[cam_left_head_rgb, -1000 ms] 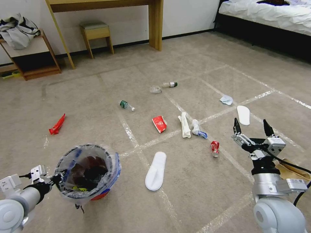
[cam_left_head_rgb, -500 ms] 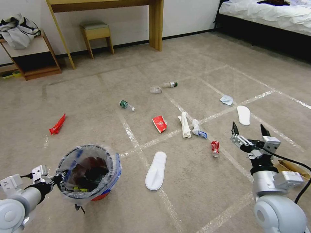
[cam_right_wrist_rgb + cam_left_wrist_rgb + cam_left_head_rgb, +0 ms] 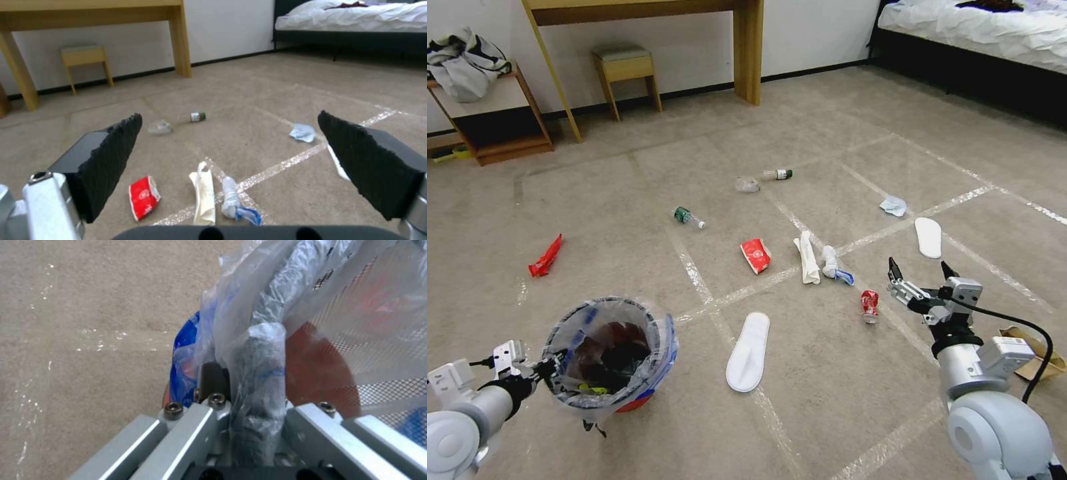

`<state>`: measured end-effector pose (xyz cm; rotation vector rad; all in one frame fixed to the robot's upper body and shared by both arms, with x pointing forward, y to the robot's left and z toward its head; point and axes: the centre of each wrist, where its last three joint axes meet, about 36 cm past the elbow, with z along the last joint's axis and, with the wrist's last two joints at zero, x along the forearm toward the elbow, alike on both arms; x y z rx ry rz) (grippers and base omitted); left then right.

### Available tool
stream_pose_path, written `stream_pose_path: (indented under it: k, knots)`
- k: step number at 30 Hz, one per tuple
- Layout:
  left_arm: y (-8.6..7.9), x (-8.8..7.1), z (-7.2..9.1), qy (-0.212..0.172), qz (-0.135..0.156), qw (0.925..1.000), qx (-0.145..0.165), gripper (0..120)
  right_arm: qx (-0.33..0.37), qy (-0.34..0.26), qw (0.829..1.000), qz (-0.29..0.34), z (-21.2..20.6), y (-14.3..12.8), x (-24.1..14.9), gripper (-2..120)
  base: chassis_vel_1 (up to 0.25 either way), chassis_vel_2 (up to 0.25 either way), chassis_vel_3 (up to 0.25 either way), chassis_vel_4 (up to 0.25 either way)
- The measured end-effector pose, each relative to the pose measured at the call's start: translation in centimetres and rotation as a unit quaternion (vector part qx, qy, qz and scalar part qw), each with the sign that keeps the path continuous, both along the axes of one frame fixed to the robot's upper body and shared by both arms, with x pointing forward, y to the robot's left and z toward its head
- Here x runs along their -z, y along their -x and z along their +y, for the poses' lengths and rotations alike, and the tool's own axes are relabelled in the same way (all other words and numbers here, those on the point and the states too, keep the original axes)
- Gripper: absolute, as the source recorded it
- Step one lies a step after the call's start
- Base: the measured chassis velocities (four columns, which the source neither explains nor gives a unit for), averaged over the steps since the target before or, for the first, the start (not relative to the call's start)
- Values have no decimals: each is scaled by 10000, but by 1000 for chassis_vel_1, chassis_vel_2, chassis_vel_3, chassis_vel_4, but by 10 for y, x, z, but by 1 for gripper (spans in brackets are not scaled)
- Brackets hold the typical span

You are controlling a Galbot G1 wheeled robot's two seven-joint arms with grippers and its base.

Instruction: Pick up the trash bin and place the garbage on the floor into it.

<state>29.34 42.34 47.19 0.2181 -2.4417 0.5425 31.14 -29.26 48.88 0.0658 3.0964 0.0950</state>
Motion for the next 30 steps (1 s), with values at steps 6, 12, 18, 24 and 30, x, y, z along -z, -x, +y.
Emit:
stream_pose_path:
  k: [6, 12, 18, 24, 30]
  knots:
    - [3, 0, 2, -18, 20, 10000, -47, 1, -47, 51, 10000, 45, 0, 0, -2, 100, 0, 0, 0, 0]
    - [7, 0, 3, -41, 51, 10000, -67, 1, -20, -168, 9981, 586, 7, 0, -4, 100, 0, 0, 0, 0]
    - [6, 1, 2, -42, 67, 10000, -40, 1, -6, -638, 9845, 1634, 15, -7, -2, 100, 0, 0, 0, 0]
    - [8, 2, 1, -55, 84, 9999, -90, 1, -212, -1038, 9610, 2553, 27, -21, 11, 100, 0, 0, 0, 0]
    - [12, 4, 0, -83, 123, 9998, -150, 1, -479, -1310, 9326, 3330, 43, -45, 31, 100, 0, 0, 0, 0]
